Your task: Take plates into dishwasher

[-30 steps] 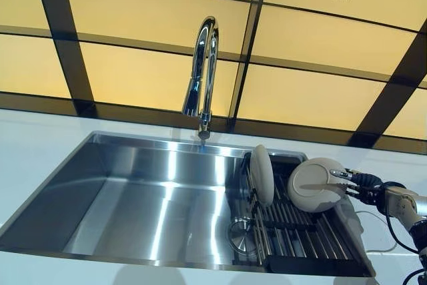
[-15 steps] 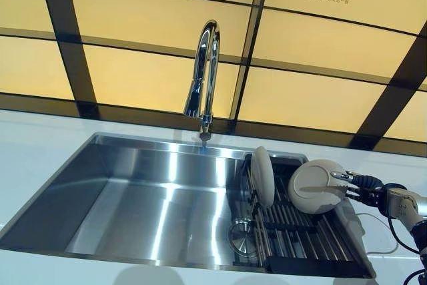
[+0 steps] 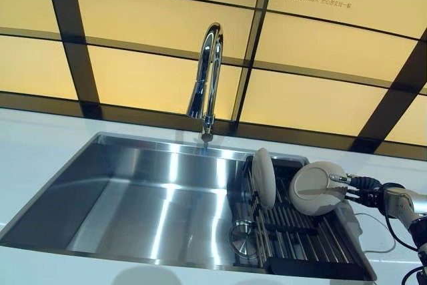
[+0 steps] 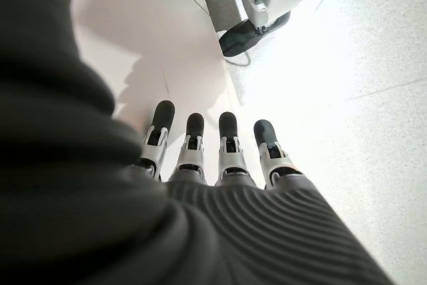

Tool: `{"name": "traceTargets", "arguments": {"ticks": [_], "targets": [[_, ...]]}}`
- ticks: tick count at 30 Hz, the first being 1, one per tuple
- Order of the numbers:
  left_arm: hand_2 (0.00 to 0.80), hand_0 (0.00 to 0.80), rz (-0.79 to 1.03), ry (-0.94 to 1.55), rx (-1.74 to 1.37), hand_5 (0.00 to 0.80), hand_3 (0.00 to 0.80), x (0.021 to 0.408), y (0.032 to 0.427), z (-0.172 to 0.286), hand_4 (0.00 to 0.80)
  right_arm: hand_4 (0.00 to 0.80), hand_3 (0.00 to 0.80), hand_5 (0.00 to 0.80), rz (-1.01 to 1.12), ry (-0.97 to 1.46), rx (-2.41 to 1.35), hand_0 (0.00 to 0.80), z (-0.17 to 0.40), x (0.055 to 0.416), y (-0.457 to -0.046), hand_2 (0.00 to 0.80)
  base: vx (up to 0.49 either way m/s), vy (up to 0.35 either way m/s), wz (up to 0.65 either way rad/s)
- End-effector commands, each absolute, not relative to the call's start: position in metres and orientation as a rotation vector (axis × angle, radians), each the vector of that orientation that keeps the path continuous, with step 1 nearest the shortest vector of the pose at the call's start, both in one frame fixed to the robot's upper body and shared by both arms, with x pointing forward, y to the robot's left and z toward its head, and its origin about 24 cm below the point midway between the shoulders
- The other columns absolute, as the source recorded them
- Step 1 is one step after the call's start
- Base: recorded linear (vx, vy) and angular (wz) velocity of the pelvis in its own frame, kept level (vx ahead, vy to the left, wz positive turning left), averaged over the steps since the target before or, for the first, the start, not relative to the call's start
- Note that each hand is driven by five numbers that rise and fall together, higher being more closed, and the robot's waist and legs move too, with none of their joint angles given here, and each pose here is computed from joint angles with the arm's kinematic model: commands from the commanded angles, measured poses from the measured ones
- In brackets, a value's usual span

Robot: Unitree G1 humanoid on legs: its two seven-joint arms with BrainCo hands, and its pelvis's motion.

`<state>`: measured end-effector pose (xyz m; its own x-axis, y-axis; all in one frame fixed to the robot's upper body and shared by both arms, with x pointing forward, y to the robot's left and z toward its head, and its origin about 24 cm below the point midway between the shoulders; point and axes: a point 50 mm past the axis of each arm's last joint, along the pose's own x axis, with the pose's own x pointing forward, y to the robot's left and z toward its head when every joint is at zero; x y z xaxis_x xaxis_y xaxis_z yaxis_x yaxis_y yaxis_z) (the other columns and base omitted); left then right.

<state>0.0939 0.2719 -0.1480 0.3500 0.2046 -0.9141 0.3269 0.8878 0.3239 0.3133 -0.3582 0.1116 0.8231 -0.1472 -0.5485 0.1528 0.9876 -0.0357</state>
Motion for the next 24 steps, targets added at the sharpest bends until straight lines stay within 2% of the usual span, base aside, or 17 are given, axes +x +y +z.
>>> {"name": "traceTargets", "arguments": {"ticks": [1,24], "targets": [[0.000,0.000,-0.108,1.159,0.552,0.000,0.000,0.116,0.274,-0.141,0.000,0.000,0.000,0.000,-0.150,0.599,-0.013,0.000,0.123,0.325,-0.352,0.000,0.000,0.000,0.00],[0.000,0.000,-0.133,1.158,0.559,0.000,0.000,0.119,0.270,-0.142,0.000,0.000,0.000,0.000,-0.187,0.585,0.074,0.000,0.116,0.340,-0.329,0.000,0.000,0.000,0.00]]}}
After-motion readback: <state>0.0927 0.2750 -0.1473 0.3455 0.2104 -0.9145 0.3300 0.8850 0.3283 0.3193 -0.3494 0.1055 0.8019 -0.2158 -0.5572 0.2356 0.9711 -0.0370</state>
